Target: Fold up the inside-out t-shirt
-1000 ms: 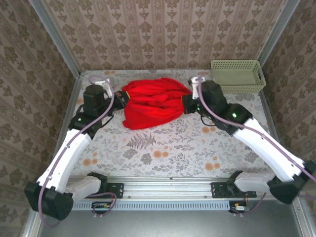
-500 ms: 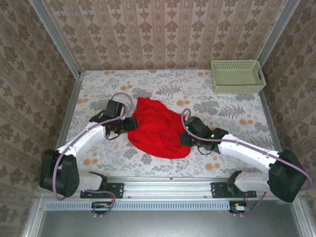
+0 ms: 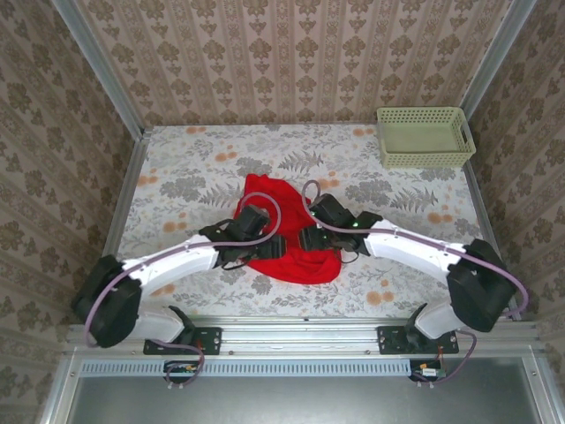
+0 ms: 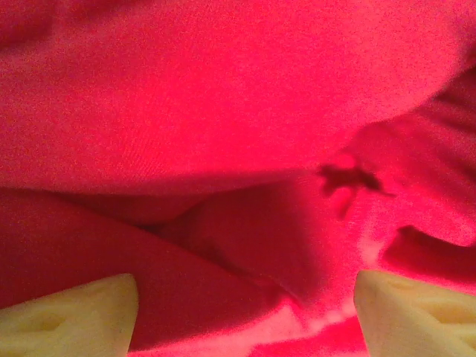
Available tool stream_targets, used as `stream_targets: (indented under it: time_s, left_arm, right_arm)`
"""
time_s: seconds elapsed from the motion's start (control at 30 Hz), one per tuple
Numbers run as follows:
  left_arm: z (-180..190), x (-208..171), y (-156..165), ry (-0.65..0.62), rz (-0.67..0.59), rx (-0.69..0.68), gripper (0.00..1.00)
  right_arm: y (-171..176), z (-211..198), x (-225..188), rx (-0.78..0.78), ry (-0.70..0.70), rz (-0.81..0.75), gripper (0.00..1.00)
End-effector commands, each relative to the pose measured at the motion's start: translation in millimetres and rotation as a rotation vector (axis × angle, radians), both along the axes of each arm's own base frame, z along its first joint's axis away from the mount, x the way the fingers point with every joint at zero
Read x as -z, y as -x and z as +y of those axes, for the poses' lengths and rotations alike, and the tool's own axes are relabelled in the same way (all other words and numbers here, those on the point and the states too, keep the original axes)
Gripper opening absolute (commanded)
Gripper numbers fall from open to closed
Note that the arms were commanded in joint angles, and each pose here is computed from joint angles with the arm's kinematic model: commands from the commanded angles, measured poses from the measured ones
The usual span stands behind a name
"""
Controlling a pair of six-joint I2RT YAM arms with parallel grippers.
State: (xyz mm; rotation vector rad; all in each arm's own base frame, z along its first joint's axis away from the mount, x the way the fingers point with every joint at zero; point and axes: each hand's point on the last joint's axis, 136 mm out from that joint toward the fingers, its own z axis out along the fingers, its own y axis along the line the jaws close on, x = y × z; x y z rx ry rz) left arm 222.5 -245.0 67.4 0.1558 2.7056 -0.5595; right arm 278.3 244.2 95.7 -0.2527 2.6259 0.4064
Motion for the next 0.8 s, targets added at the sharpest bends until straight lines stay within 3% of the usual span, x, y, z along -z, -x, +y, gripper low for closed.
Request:
stream_targets:
  time_s: [0.0, 0.13, 0.2, 0.3, 0.4, 0.53, 0.63, 0.77]
  left_arm:
    - [-19.8, 7.2, -6.3, 0.084, 0.021, -0.032, 0.79]
    - [-26.4, 23.4, -10.7, 0.084, 0.046, -0.043, 0.75]
    - [-24.5, 29.8, -12.6, 0.074, 0.053, -0.051, 0.67]
    - [-16.3, 34.8, -16.4, 0.053, 0.060, -0.063, 0.50]
    - [-2.5, 29.7, -20.7, 0.045, 0.054, -0.069, 0.24]
    - [17.4, -11.6, -26.0, 0.030, -0.067, -0.033, 0.05]
    - [36.4, -56.4, -29.5, 0.044, -0.190, -0.024, 0.02]
    - [66.2, -106.7, -34.4, 0.165, -0.309, -0.046, 0.03]
  right_arm:
    - [-2.9, 1.6, 6.8, 0.039, 0.000, 0.052, 0.59]
    - [-6.8, 4.2, 19.9, 0.052, 0.017, 0.075, 0.53]
    - [-8.7, 5.5, 23.5, 0.056, 0.025, 0.082, 0.46]
    - [-10.7, 4.9, 24.0, 0.060, 0.037, 0.081, 0.23]
    - [-12.8, -0.7, 10.9, 0.066, 0.041, 0.049, 0.02]
    - [-16.1, -7.8, -30.8, 0.067, -0.054, -0.018, 0.00]
    - [-19.3, -22.9, -68.7, 0.105, -0.151, -0.074, 0.00]
    - [-24.0, -48.0, -104.6, 0.177, -0.289, -0.122, 0.00]
